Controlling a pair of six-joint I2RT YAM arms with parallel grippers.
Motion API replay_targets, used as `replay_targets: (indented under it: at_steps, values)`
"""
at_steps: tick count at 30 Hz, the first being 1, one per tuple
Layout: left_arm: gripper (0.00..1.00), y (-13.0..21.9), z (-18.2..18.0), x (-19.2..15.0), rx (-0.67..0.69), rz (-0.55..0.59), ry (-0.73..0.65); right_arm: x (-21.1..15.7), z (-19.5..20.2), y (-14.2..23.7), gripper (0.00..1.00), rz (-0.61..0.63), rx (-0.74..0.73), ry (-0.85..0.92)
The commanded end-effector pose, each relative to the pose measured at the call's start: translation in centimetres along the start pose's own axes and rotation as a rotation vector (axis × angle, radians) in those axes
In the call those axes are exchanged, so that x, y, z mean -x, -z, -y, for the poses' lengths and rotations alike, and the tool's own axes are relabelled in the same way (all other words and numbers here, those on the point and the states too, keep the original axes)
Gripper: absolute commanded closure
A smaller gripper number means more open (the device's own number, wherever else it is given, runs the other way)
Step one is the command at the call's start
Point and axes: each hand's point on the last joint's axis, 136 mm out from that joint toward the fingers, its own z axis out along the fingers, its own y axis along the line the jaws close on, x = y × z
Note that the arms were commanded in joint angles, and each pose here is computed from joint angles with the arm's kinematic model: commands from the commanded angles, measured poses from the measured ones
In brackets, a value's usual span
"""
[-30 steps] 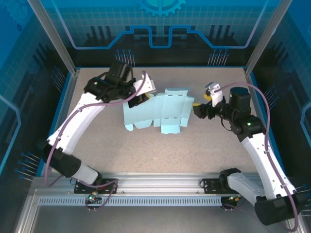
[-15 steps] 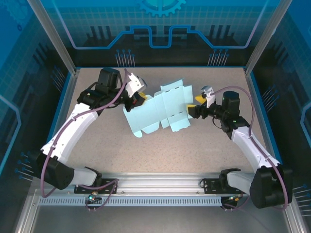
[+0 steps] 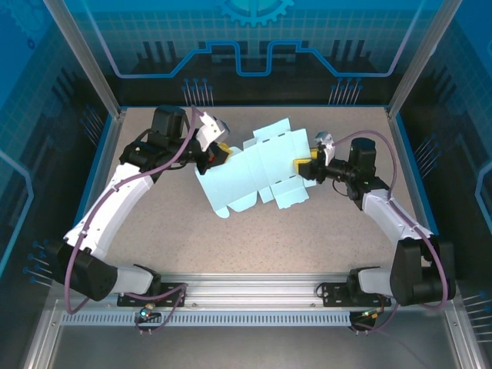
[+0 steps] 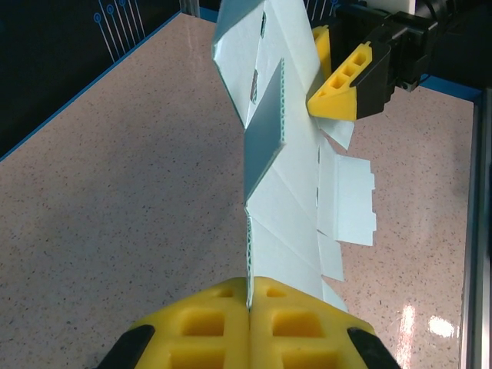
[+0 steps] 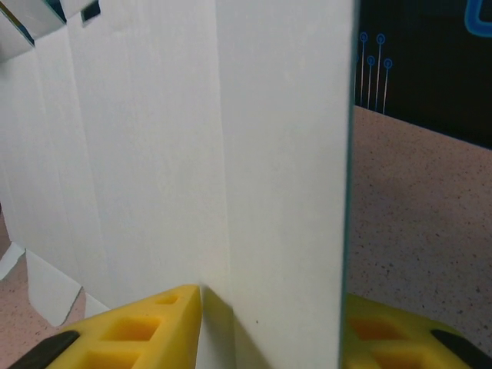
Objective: Fold the paper box
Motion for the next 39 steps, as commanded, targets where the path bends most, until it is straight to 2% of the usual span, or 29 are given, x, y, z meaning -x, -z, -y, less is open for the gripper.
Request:
replay_targets:
  at_steps: [1, 6, 13, 16, 17, 18, 20, 21, 24, 28, 33, 39]
  values:
    - [1.0, 0.5, 0.4, 0.6, -0.019, 0.043, -0.004, 2.2, -0.2, 0.8, 0.63, 0.057, 0.033, 0.028]
    - [1.0, 0.3, 0.1, 0.5, -0.02, 0.039, 0.012, 3.0, -0.3, 1.3, 0.71, 0.084, 0.042, 0.049]
    - [1.0, -0.1, 0.0, 0.0, -0.028, 0.033, 0.027, 3.5, -0.5, 1.6, 0.98, 0.077, 0.047, 0.045]
    - [1.0, -0.5, -0.1, -0.5, -0.031, 0.026, 0.02, 3.4, -1.0, 1.9, 1.0, 0.057, 0.047, 0.039]
    - [0.94, -0.6, -0.2, -0.5, -0.031, 0.03, 0.012, 3.3, -1.1, 2.0, 1.0, 0.046, 0.045, 0.033]
    - [0.81, -0.8, -0.2, -0.7, -0.032, 0.032, 0.004, 2.8, -1.4, 2.1, 1.0, 0.025, 0.049, 0.021]
    - [0.68, -1.1, -0.3, -0.6, -0.039, 0.044, -0.025, 2.3, -2.3, 2.2, 1.0, -0.004, 0.065, 0.021]
    - [0.58, -1.3, -0.4, -0.5, -0.038, 0.052, -0.034, 2.0, -2.9, 2.2, 1.0, -0.018, 0.076, 0.024]
    - [0.41, -1.8, -0.9, 0.0, -0.04, 0.055, -0.075, 1.5, -4.3, 2.4, 1.0, -0.052, 0.105, 0.024]
    - [0.31, -2.5, -1.4, 0.1, -0.07, 0.026, -0.122, 1.1, -5.6, 3.1, 1.0, -0.077, 0.123, 0.026]
    - [0.26, -3.3, -0.5, 1.0, -0.148, 0.052, -0.171, 2.2, -6.5, 3.5, 1.0, -0.076, 0.144, 0.047]
    - [0.2, -4.4, 0.4, 1.3, -0.178, 0.054, -0.273, 2.1, -7.4, 3.3, 1.0, -0.09, 0.18, 0.048]
